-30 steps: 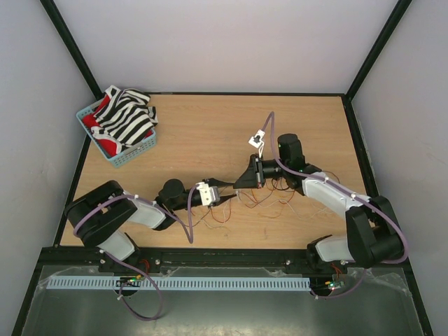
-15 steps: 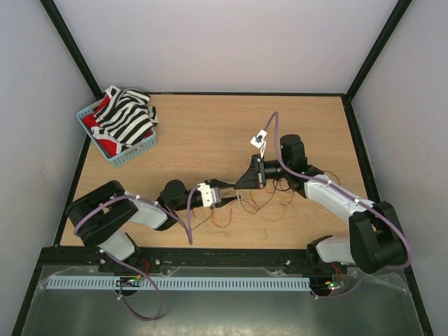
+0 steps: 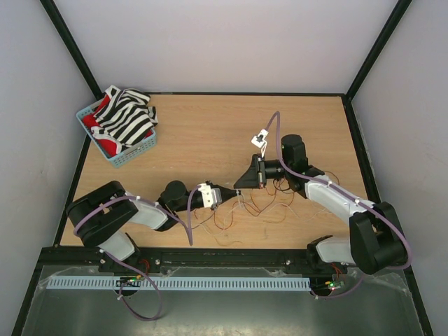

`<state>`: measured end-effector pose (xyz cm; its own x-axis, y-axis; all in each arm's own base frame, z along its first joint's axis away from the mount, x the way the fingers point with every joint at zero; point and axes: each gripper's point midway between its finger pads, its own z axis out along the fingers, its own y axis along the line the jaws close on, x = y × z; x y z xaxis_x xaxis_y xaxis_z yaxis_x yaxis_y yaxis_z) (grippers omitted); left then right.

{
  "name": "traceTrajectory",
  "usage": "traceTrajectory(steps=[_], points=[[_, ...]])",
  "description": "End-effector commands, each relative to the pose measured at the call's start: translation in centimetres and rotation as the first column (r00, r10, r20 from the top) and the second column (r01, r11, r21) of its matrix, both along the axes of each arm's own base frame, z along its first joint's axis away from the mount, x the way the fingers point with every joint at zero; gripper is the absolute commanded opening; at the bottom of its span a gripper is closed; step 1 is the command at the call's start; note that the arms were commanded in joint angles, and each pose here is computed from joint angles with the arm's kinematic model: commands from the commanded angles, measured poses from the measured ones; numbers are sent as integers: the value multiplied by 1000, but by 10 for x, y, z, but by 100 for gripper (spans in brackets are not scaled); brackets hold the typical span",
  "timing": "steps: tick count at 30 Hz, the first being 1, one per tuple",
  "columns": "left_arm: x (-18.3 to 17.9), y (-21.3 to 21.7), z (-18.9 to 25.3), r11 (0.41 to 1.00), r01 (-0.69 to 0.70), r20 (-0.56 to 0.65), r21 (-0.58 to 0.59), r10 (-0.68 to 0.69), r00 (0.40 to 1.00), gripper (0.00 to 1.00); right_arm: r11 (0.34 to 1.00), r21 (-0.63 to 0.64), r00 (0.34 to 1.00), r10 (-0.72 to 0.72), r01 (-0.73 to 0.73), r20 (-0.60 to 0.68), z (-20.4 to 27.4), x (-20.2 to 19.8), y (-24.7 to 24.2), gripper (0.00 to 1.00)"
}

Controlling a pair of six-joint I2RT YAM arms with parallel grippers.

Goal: Zip-tie the wires
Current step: Tie the cable at the center of the board.

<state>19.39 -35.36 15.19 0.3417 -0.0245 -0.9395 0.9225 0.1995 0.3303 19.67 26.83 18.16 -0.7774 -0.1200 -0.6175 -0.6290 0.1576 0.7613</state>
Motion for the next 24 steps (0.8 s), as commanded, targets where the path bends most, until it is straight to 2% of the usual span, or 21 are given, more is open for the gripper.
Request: traceTrajectory(steps=[1,10,24], points=[[0,-3,29,997,7,52,-75,-3,999,3,999,10,998,-40,40,55,9,11,1,0],[11,7,28,994,-76,79,-73,82,994,0,986,-9,984,-165,166,65,18,53,9,0],[24,12,25,993,-100,76,-65,105,992,0,978,1,973,-205,206,105,35,97,24,0]])
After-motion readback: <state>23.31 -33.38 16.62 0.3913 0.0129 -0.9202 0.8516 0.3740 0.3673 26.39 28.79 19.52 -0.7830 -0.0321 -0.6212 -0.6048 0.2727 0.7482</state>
